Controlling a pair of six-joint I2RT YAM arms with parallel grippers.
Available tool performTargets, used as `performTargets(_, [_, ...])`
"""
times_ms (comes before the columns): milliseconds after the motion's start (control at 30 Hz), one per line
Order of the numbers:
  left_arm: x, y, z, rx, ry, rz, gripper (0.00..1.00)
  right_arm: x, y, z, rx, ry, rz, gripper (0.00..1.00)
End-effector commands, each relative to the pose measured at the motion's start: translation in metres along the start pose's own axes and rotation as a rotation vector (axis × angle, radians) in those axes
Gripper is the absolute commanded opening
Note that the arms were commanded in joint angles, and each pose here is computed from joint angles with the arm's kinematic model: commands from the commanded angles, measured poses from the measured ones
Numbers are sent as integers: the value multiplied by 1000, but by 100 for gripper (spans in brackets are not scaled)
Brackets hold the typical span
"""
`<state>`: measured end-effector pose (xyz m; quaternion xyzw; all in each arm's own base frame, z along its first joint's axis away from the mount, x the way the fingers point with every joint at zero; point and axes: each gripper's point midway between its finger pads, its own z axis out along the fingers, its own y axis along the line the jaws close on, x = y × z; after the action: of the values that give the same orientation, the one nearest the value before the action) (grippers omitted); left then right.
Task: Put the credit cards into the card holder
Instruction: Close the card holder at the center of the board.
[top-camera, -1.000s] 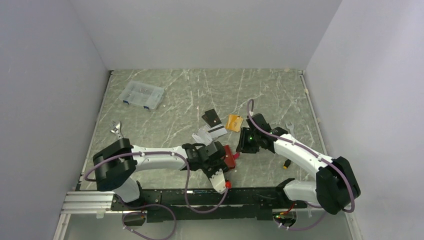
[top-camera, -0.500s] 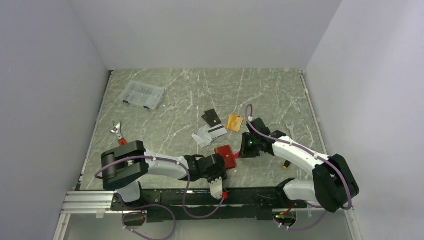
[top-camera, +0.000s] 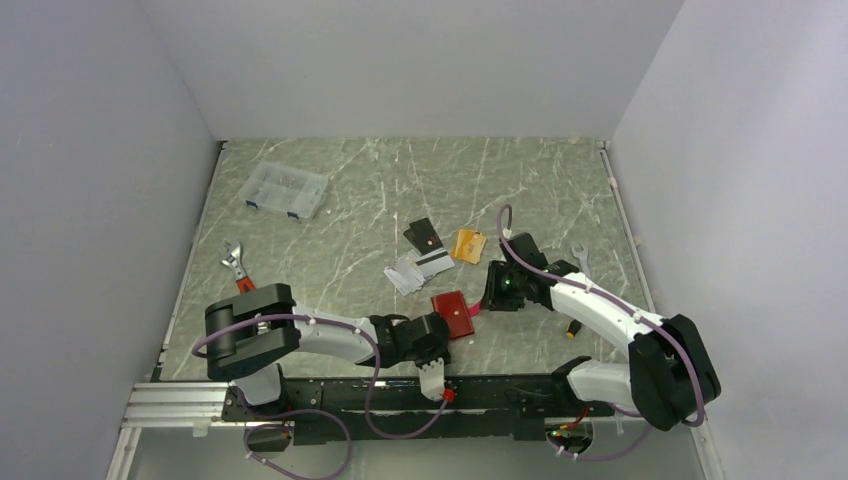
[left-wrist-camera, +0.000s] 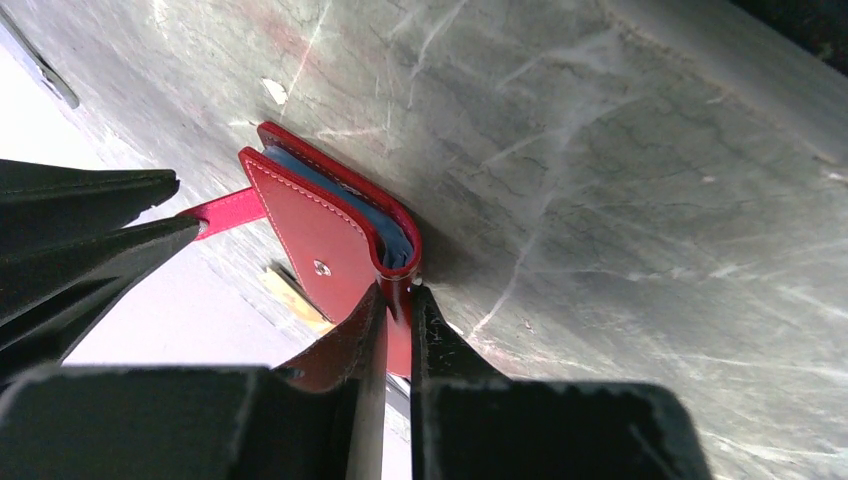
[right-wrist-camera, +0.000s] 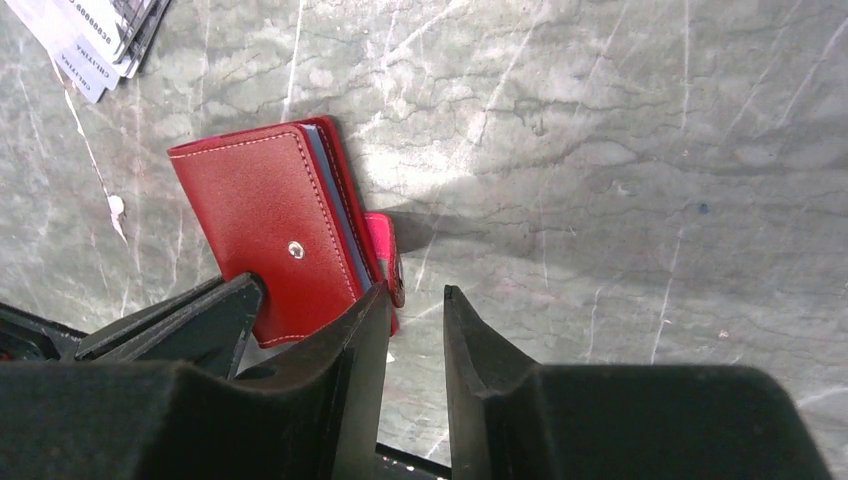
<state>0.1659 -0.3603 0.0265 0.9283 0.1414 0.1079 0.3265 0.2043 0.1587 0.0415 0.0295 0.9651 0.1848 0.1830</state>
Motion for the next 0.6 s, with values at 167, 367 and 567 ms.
performTargets(167, [-9, -32, 1, 95, -22, -13, 9, -25, 13, -5, -51, -65, -16, 23])
performTargets(367, [-9, -38, 0, 120, -21, -10, 9, -26, 16, -4, -65, -61, -17, 23])
performTargets(567, [-9, -40, -1, 128, -21, -9, 9, -25, 19, 1, -83, -47, -10, 30])
